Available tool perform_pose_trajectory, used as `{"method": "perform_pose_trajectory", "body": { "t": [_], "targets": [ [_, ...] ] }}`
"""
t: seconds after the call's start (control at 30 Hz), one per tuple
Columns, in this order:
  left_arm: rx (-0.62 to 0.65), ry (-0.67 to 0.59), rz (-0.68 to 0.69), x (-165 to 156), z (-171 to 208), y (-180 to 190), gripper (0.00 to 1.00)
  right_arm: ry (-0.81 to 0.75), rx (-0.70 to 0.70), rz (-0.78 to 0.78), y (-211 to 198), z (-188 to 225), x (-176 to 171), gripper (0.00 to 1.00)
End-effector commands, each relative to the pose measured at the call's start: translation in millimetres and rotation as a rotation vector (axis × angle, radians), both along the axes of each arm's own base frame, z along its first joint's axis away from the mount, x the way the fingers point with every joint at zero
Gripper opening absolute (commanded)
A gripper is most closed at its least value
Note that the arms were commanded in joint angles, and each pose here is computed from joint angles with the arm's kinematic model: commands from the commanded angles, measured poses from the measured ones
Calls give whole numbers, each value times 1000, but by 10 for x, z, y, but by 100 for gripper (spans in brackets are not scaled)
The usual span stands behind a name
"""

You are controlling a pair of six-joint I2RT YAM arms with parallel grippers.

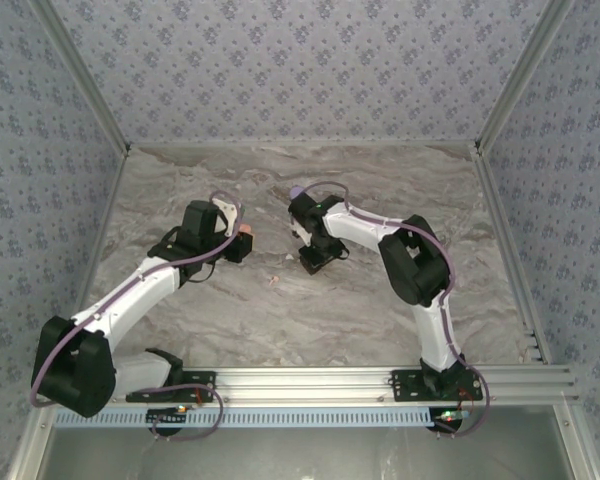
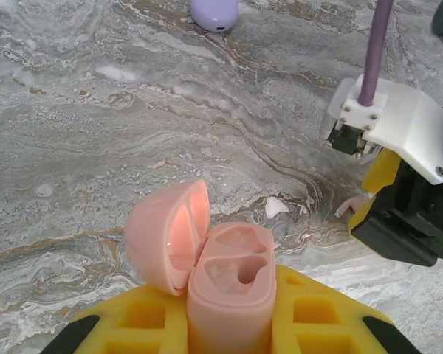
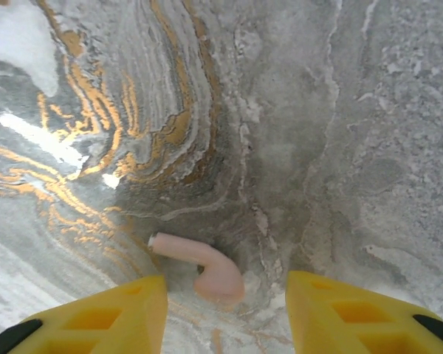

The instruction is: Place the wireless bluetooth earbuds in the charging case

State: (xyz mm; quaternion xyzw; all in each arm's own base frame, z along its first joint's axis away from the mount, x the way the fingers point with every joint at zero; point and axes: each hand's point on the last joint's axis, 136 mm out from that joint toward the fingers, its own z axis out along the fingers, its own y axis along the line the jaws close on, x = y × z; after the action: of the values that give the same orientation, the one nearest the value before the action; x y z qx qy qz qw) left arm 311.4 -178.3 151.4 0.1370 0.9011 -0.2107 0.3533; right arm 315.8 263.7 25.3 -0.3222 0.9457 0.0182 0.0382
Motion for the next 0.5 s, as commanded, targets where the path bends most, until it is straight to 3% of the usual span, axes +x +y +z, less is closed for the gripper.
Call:
{"method": "perform_pose_trajectory", "body": {
  "t": [0.0, 0.13, 0.3, 0.47],
  "targets": [
    [-34, -34, -13, 90, 210, -70, 10, -5, 91, -22, 24, 330, -78, 49],
    [-34, -32, -16, 100, 215, -80, 10, 10, 197, -29, 94, 507, -181, 47],
    [-36, -31, -23, 105, 228, -94, 10, 66, 219, -39, 75, 389, -312, 24],
    [-32, -28, -25, 104, 222, -94, 10, 108, 189, -70, 4, 176, -340, 15]
  ]
}}
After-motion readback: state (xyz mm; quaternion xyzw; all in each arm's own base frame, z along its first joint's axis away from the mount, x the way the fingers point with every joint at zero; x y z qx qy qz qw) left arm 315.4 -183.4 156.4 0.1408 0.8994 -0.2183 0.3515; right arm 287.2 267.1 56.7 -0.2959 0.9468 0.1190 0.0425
